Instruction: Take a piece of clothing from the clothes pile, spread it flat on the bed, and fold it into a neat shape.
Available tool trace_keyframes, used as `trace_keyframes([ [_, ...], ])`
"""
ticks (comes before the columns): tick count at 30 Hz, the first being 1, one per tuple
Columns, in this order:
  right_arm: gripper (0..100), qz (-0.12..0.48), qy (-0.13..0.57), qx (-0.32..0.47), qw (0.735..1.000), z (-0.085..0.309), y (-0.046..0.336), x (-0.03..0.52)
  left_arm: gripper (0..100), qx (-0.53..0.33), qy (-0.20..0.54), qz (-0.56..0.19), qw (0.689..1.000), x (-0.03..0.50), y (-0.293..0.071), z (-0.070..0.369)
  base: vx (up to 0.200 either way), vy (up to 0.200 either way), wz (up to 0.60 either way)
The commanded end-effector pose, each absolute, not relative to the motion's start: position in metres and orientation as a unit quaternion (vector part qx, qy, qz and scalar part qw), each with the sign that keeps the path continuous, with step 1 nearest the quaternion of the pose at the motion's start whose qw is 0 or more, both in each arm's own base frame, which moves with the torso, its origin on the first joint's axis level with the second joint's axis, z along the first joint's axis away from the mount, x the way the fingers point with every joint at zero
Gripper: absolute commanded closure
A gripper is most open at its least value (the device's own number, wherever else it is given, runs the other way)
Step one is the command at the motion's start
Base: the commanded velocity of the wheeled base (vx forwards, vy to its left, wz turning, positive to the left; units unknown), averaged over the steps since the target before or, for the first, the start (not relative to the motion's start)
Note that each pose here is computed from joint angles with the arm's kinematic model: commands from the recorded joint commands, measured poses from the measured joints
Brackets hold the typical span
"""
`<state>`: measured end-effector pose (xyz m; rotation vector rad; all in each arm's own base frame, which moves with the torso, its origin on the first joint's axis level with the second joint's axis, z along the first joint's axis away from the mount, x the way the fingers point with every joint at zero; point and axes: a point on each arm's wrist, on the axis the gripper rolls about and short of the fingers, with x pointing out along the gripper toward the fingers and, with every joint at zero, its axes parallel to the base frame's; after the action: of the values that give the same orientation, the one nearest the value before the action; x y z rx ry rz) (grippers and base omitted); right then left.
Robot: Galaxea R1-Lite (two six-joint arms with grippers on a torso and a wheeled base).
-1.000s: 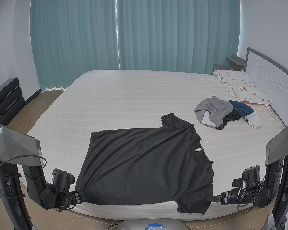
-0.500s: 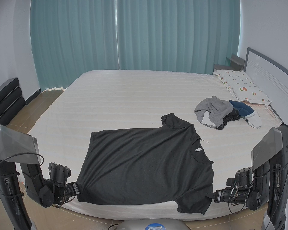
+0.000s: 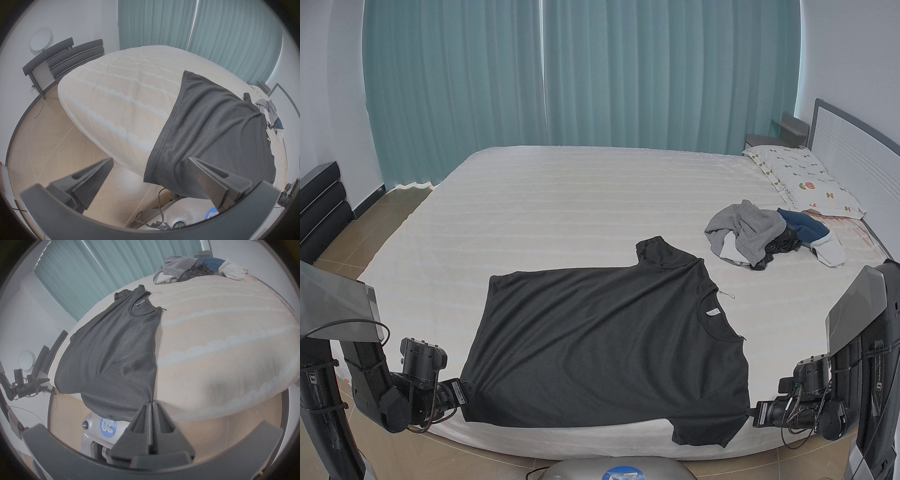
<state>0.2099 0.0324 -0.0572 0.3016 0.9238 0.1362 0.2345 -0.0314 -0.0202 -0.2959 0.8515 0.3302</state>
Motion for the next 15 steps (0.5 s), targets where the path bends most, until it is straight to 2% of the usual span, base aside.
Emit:
trace_keyframes([
  [1, 100, 0.061, 0.469, 0.140, 0.870, -0.054, 0.032, 0.201, 0, -0.143, 0.409, 0.159, 0.887, 0.234, -0.031, -0.020, 0.000, 0.000, 0.00],
  [10, 100, 0.086, 0.499, 0.121, 0.854, -0.042, 0.045, 0.189, 0, -0.141, 0.415, 0.145, 0.887, 0.233, -0.036, -0.021, 0.000, 0.000, 0.00],
  [11, 0, 0.091, 0.498, 0.116, 0.854, -0.043, 0.047, 0.189, 0, -0.140, 0.415, 0.142, 0.888, 0.233, -0.037, -0.021, 0.000, 0.000, 0.00],
  [15, 0, 0.087, 0.506, 0.121, 0.850, -0.045, 0.047, 0.189, 0, -0.137, 0.415, 0.138, 0.889, 0.232, -0.039, -0.020, 0.000, 0.000, 0.00],
])
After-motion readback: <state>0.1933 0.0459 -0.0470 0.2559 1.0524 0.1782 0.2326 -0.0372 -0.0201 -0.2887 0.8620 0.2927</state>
